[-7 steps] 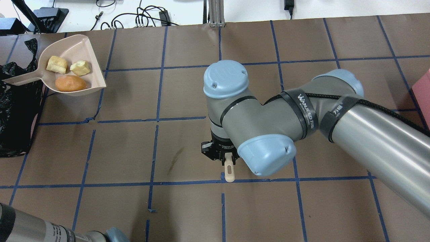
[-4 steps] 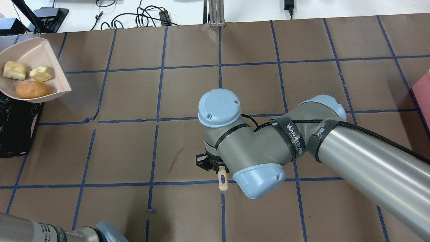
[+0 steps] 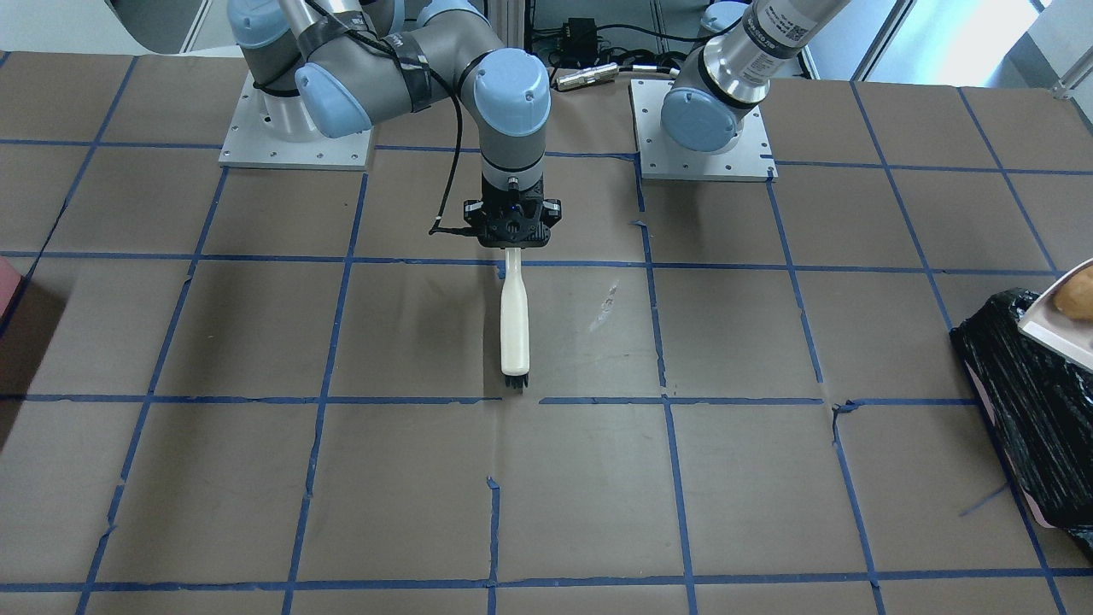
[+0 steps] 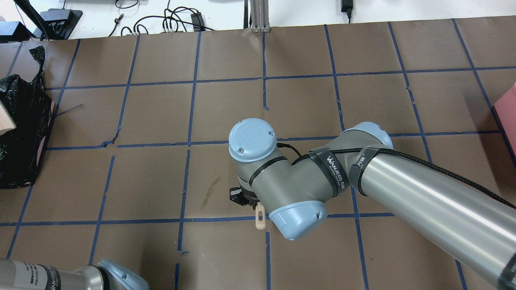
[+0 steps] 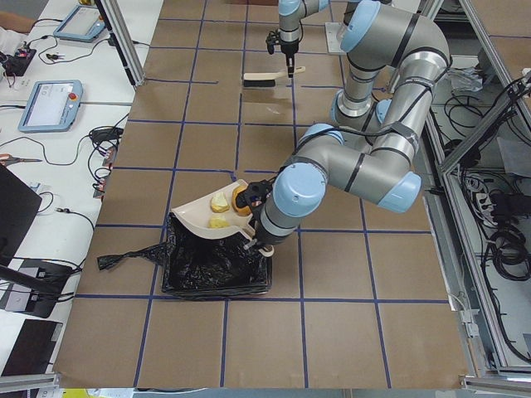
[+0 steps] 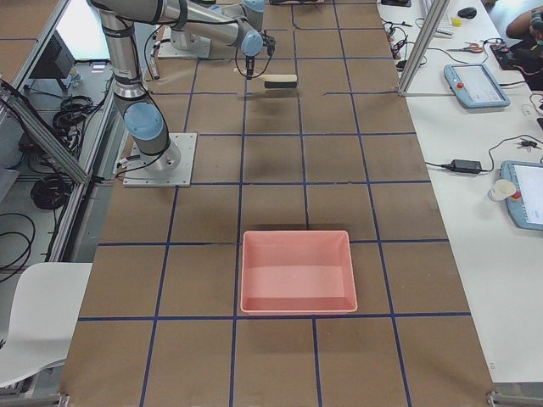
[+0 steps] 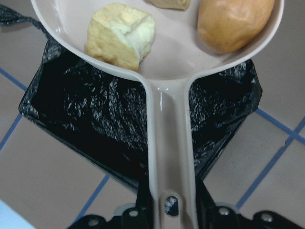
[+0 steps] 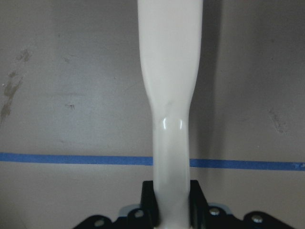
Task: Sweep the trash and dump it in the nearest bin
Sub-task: 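Tip the dustpan to dump the potato and chunk into the bag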
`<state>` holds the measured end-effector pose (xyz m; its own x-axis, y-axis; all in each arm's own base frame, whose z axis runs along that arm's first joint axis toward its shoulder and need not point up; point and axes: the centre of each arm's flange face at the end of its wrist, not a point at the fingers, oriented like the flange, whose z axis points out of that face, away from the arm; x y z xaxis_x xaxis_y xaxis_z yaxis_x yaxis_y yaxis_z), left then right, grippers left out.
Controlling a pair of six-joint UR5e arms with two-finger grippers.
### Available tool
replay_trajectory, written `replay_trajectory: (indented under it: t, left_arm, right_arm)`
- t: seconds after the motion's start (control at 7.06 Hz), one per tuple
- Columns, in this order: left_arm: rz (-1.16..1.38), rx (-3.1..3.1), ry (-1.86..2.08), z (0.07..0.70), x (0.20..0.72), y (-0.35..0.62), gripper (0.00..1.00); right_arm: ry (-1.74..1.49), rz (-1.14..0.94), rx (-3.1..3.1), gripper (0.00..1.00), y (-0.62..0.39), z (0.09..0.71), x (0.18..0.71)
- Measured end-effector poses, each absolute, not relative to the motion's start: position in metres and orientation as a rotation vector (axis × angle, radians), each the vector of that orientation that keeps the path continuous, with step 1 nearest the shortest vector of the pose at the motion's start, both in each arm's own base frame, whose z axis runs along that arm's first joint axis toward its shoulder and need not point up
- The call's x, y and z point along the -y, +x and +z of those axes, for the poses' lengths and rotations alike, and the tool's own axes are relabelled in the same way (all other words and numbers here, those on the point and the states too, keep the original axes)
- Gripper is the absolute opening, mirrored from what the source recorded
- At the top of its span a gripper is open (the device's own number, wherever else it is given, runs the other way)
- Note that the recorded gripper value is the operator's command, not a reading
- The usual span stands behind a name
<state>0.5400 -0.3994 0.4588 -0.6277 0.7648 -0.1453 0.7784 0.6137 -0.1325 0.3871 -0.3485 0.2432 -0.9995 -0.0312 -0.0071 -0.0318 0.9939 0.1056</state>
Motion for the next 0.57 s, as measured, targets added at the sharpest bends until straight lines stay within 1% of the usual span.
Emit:
replay_trajectory:
  t: [0.28, 0.57]
  left_arm:
    - [-0.26, -2.759, 1.266, 0.459, 0.369, 0.577, 0.04]
    - [-0.161, -2.731, 1.264, 0.463, 0.373, 0.587, 0.04]
  right_arm:
    - [-0.042, 0.181, -3.139, 0.02, 0.39, 0.236, 0.346]
    - [-0.016, 0.183, -3.142, 0.02, 0.391, 0.234, 0.347]
